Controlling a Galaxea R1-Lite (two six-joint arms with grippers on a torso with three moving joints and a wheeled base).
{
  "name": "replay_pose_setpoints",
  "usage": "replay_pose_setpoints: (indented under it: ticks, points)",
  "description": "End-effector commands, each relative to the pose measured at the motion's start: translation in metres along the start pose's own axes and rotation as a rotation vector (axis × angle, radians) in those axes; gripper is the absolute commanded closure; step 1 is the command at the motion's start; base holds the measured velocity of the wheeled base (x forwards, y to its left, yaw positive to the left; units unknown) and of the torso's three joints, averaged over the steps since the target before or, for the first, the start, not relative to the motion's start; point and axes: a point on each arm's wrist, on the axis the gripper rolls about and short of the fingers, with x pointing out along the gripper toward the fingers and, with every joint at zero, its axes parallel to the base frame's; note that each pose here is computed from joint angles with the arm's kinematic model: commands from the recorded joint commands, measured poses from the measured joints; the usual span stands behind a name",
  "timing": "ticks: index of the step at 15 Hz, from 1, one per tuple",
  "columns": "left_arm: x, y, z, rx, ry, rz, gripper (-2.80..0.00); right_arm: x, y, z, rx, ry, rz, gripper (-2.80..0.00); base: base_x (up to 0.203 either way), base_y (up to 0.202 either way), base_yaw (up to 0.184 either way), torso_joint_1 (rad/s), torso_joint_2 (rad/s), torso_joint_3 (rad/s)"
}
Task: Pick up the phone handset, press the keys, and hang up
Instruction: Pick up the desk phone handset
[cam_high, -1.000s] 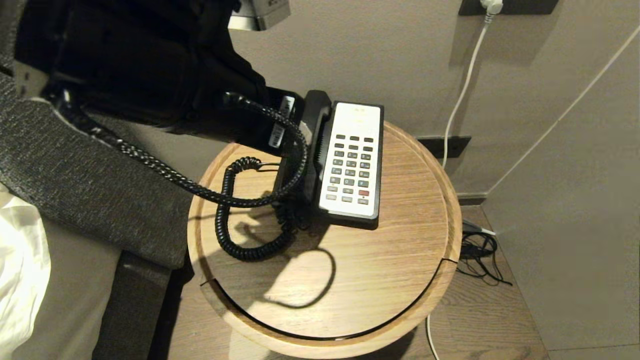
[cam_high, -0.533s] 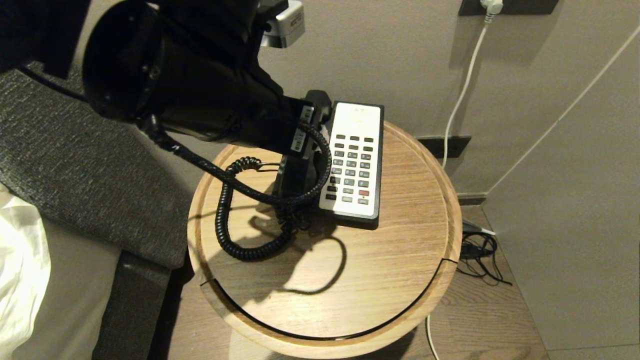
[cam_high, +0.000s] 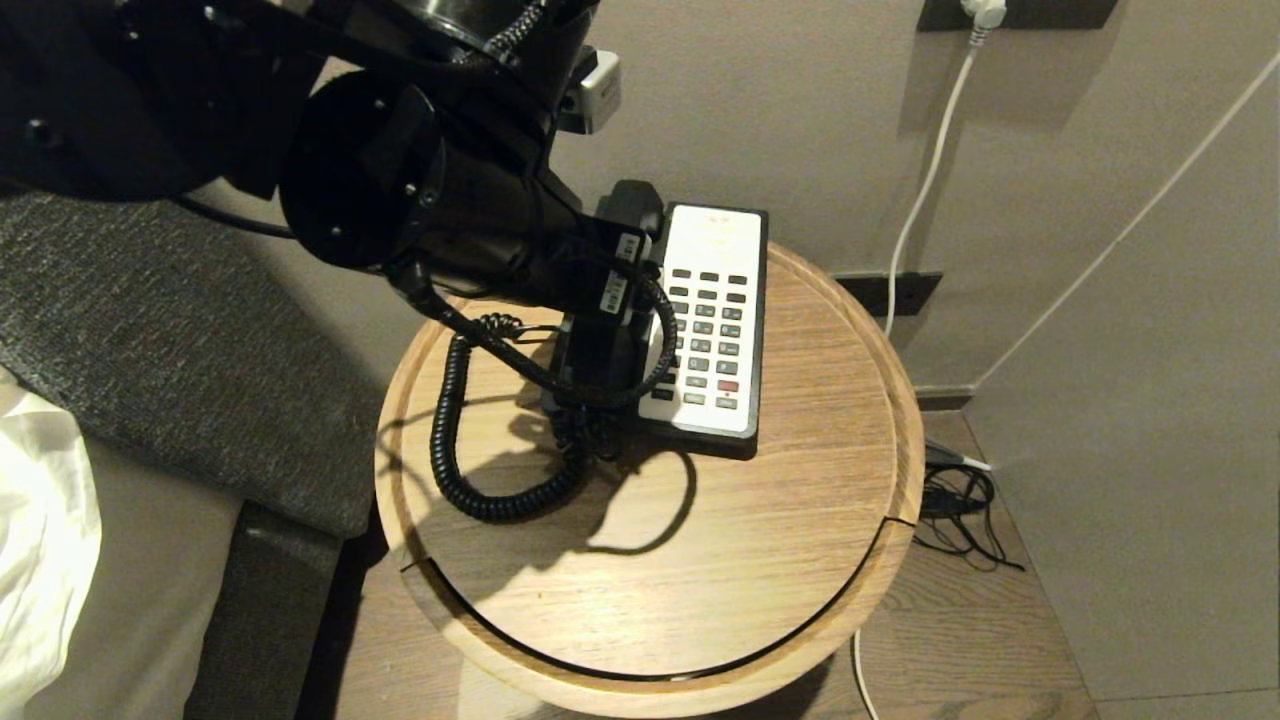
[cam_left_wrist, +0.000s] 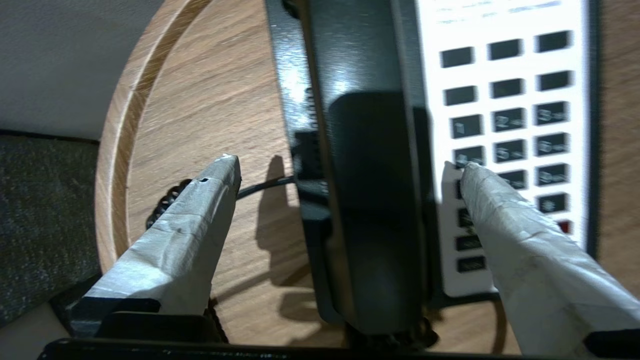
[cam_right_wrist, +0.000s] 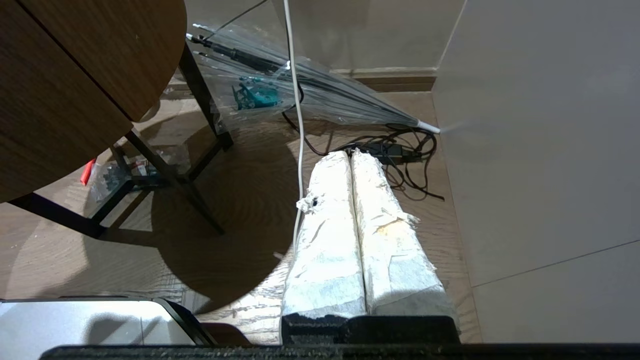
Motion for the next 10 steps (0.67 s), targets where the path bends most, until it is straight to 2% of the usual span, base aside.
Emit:
replay_pose_setpoints:
  ticks: [1,10]
  points:
    - [0.005,0.003,-0.001,-0.004,0.012,0.02,-2.8,0.0,0.0,0.0,-0.001,0.001,0.0,0.0,0.0,0.0,0.0,0.0,0.0,0.0]
    - [0.021,0.0,-0.002,-0.009,0.013,0.028,-2.8,0.0,0.0,0.0,-0.001,0.001,-0.001,0.0,0.0,0.0,0.0,0.0,0.0,0.0]
